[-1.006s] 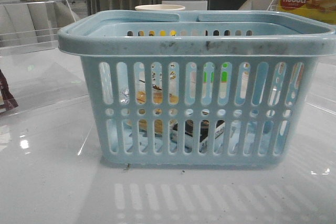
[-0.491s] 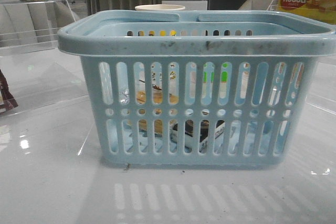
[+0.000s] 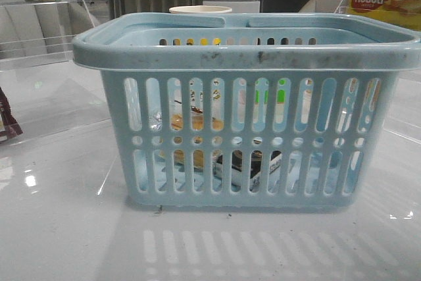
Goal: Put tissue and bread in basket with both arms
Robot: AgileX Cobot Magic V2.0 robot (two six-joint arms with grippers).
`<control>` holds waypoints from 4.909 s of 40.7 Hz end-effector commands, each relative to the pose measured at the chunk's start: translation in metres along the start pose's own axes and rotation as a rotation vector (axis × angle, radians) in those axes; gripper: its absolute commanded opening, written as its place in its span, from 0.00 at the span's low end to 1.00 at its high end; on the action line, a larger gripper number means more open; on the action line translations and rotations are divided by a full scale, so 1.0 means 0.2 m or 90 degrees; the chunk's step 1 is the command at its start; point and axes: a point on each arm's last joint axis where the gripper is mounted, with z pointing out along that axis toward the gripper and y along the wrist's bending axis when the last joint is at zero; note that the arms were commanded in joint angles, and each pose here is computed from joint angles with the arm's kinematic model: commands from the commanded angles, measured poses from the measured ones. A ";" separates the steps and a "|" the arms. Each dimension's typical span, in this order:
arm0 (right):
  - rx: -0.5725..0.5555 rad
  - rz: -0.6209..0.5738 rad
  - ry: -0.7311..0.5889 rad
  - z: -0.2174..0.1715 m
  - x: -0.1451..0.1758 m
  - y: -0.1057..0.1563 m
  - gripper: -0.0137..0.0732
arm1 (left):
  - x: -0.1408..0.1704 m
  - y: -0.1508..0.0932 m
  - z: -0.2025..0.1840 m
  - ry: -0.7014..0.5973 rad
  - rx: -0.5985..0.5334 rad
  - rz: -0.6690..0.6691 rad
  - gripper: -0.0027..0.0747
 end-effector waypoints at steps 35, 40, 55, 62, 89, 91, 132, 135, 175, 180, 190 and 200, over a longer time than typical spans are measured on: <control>0.008 -0.002 -0.047 -0.03 -0.05 -0.01 0.22 | 0.44 0.01 0.15 -0.210 -0.193 -0.062 0.15; 0.008 -0.002 -0.047 -0.03 -0.05 -0.01 0.22 | 0.44 0.01 0.15 -0.210 -0.193 -0.062 0.15; 0.008 -0.002 -0.047 -0.03 -0.05 -0.01 0.22 | 0.41 0.01 0.14 -0.256 -0.196 -0.050 0.15; 0.008 -0.002 -0.047 -0.03 -0.05 -0.01 0.22 | 0.40 0.01 0.14 -0.261 -0.197 -0.047 0.15; 0.008 -0.002 -0.047 -0.03 -0.05 -0.01 0.22 | 0.40 0.01 0.14 -0.267 -0.198 -0.058 0.15; 0.008 -0.002 -0.047 -0.03 -0.05 -0.01 0.22 | 0.40 0.01 0.14 -0.267 -0.198 -0.058 0.15; 0.139 0.070 -0.403 -0.12 0.18 -0.05 0.22 | 0.40 0.01 0.14 -0.267 -0.198 -0.058 0.15; 0.169 0.080 -0.446 -0.08 0.24 -0.06 0.22 | 0.40 0.01 0.14 -0.267 -0.198 -0.058 0.15; 0.259 0.075 -0.665 0.17 0.40 -0.09 0.22 | 0.40 0.01 0.14 -0.267 -0.198 -0.058 0.15; 0.259 0.075 -0.665 0.17 0.40 -0.09 0.22 | 0.40 0.01 0.14 -0.267 -0.198 -0.058 0.15; 0.252 0.073 -0.665 0.17 0.40 -0.09 0.22 | 0.40 0.01 0.14 -0.267 -0.198 -0.058 0.15; 0.248 0.080 -0.625 0.19 0.41 -0.09 0.22 | 0.40 0.01 0.14 -0.267 -0.198 -0.058 0.15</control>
